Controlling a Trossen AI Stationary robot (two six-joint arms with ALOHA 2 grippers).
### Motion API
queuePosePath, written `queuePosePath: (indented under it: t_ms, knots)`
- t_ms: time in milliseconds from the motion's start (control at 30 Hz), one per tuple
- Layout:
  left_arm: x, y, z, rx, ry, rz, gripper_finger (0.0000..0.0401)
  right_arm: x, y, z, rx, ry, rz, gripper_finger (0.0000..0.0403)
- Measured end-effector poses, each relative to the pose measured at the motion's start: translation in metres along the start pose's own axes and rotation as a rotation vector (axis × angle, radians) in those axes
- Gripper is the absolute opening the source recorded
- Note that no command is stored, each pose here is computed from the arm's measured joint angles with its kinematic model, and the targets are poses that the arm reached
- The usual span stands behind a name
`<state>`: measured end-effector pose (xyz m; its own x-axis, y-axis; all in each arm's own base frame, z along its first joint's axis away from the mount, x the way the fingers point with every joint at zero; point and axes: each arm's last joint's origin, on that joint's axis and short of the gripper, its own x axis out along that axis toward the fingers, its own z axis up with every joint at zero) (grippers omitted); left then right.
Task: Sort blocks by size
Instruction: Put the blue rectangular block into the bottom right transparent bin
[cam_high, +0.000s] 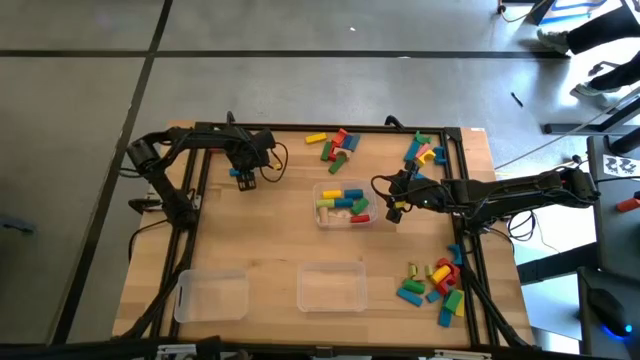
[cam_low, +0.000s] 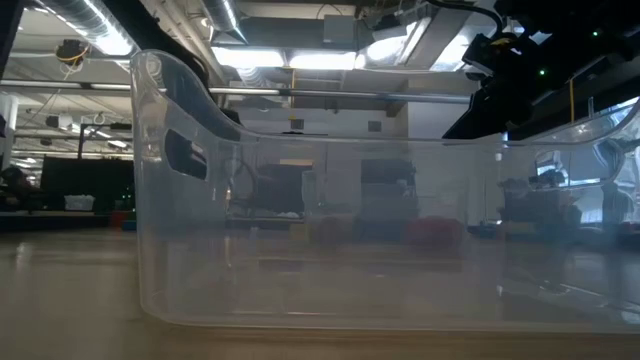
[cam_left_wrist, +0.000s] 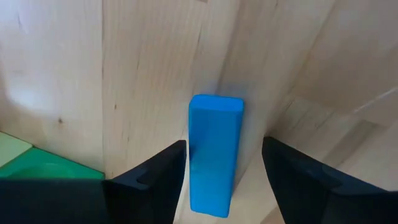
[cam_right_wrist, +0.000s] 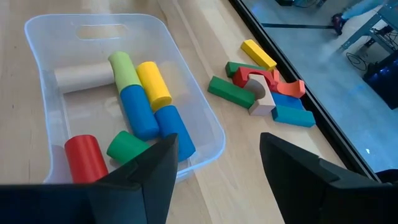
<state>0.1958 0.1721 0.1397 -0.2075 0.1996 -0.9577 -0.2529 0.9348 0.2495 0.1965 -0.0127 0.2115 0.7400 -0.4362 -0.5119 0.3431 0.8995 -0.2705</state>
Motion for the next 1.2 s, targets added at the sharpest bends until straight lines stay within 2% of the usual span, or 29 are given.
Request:
queuePosePath:
  t_ms: [467, 733, 1000, 1200]
  knots:
    - [0.000, -0.002, 0.000, 0.027, 0.000, -0.021, 0.0102, 0.000, 0.000, 0.000, 0.000, -0.001, 0.004, 0.0227]
    - [-0.014, -0.013, 0.001, 0.041, -0.038, -0.007, 0.0110, 0.000, 0.000, 0.000, 0.001, -0.001, 0.004, 0.0227]
    - [-0.051, -0.028, 0.001, 0.025, -0.025, -0.009, 0.0106, 0.000, 0.000, 0.000, 0.001, -0.002, 0.004, 0.0227]
    - [-0.082, -0.050, -0.001, 0.070, -0.037, 0.001, 0.0105, 0.000, 0.000, 0.000, 0.001, -0.002, 0.005, 0.0227]
